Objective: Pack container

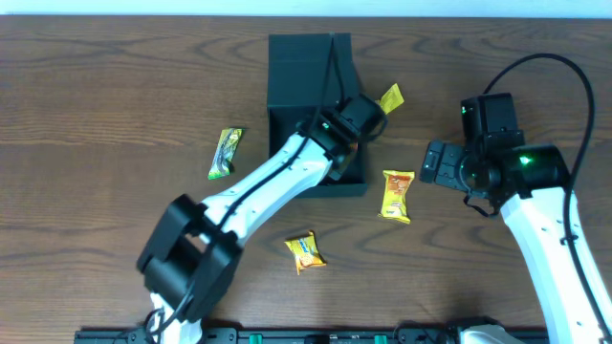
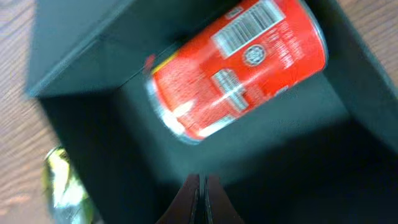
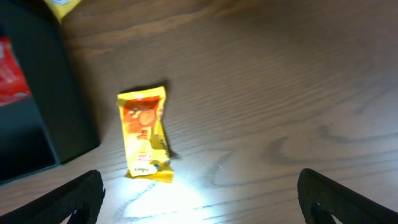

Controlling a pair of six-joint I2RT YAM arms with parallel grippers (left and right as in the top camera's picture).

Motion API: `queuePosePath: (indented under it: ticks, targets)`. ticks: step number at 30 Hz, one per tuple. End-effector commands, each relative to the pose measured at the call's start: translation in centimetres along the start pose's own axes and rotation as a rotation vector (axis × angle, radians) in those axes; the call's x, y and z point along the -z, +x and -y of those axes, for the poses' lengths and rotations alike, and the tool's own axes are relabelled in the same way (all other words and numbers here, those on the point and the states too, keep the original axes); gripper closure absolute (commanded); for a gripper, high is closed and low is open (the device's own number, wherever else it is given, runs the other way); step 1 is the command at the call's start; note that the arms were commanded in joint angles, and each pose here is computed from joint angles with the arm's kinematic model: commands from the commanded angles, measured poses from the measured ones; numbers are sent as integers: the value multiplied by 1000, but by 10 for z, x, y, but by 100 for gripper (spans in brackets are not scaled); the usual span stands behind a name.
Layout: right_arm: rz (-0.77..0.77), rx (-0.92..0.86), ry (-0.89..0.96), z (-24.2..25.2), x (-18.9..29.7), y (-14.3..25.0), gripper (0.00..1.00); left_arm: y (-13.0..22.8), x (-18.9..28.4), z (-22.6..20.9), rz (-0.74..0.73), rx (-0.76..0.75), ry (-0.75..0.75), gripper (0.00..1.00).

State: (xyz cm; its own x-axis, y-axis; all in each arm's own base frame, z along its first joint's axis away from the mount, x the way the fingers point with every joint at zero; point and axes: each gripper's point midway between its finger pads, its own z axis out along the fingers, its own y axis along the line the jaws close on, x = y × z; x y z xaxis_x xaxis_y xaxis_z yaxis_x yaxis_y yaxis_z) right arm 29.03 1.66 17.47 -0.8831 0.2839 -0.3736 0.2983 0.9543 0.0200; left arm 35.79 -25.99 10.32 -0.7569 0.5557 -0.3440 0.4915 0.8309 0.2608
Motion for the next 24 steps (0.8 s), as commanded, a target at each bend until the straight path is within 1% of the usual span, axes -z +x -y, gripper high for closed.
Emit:
queuePosePath:
  ticks: [1,4,7,11,14,15,16,17,18,19,20,21,22,23,24]
  targets:
    - [-19,45,-89,-18,4,3,1,-7,29,-16,40,80,21,94]
    - [-30,109,-133,-30,6,7,1,-4,46,-34,52,113,18,94]
    - [-19,152,-158,-44,8,10,2,-1,48,-52,47,148,3,94]
    - [1,229,-202,-70,13,17,12,9,43,-70,7,209,5,94]
    - [-6,283,-223,-84,17,28,43,13,56,-72,5,243,95,94]
    - [-12,296,-227,-87,18,32,50,14,65,-75,20,253,123,94]
    - [-20,298,-225,-89,19,36,51,15,76,-82,39,265,142,94]
    - [-27,303,-224,-90,19,39,48,17,85,-88,52,277,144,94]
    - [-35,305,-220,-90,19,42,36,20,94,-95,64,280,142,94]
    - [-43,294,-204,-87,19,43,26,26,105,-104,74,280,137,94]
    - [-51,282,-178,-82,18,45,24,32,115,-111,78,281,130,94]
    - [-61,269,-140,-73,18,48,19,43,128,-118,77,274,124,92]
    - [-66,259,-110,-67,18,49,17,54,138,-123,69,258,121,85]
    - [-74,247,-78,-59,19,52,16,63,146,-125,62,236,121,74]
    - [-82,234,-48,-51,21,55,17,74,155,-127,52,217,119,56]
